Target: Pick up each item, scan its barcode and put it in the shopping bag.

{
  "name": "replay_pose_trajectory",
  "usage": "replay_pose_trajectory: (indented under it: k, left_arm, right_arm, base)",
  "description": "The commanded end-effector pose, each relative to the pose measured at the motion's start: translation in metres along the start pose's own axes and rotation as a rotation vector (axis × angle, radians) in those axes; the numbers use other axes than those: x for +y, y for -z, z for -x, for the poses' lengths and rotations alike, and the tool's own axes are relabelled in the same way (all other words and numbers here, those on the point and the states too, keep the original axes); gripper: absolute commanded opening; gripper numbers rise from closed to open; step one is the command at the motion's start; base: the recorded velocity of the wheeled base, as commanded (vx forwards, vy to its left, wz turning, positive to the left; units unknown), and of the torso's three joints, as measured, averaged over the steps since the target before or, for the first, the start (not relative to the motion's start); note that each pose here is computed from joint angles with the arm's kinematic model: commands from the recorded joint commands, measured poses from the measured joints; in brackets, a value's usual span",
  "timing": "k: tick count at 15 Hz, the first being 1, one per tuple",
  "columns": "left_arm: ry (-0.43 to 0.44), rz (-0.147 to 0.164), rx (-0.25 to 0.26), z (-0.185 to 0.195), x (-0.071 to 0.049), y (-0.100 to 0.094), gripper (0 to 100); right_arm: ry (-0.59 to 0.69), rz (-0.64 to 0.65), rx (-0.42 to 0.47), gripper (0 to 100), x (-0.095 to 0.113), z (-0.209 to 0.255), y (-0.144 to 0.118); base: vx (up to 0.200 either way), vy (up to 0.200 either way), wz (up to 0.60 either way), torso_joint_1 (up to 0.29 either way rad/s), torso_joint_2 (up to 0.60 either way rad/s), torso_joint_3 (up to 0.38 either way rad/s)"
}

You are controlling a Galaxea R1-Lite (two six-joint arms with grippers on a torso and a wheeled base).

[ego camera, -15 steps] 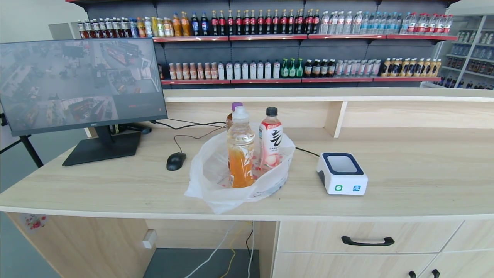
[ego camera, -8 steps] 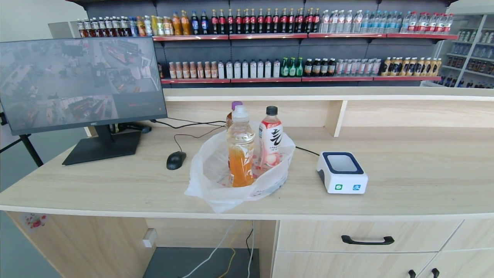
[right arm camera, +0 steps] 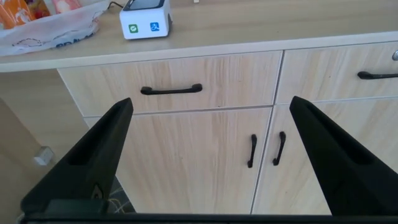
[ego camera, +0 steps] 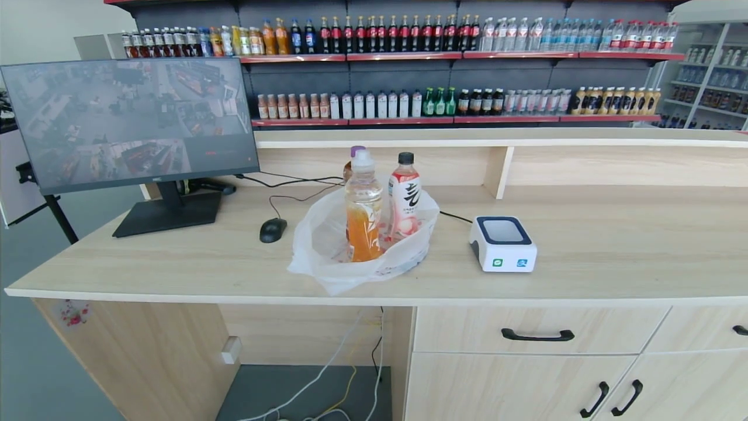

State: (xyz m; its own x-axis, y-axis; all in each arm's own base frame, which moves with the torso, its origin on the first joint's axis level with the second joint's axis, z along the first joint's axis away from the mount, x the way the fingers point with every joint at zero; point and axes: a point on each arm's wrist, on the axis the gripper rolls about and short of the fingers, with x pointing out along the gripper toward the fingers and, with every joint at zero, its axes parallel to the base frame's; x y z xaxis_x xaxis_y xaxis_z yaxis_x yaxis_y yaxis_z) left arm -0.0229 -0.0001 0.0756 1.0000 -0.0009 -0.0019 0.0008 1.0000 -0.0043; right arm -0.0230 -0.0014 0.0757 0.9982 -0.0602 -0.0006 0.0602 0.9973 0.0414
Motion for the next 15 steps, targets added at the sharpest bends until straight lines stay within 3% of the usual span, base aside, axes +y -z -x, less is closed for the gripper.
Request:
replay_pose_trajectory:
  k: [1,15]
  left_arm:
    - [-0.001,0.0,0.0,0.0,0.0,0.0,100]
    - [-0.001,0.002,0.0,0.0,0.0,0.0,100]
  right_arm:
    - [0.0,0.0,0.001,100,0.0,0.0,0.0001]
    - [0.0,0.0,0.001,100,0.0,0.0,0.0001]
  base:
    - [0.0,-0.2,0.0,-0.007,0.0,0.007]
    - [0.0,-0.2,0.0,0.003,0.0,0.002]
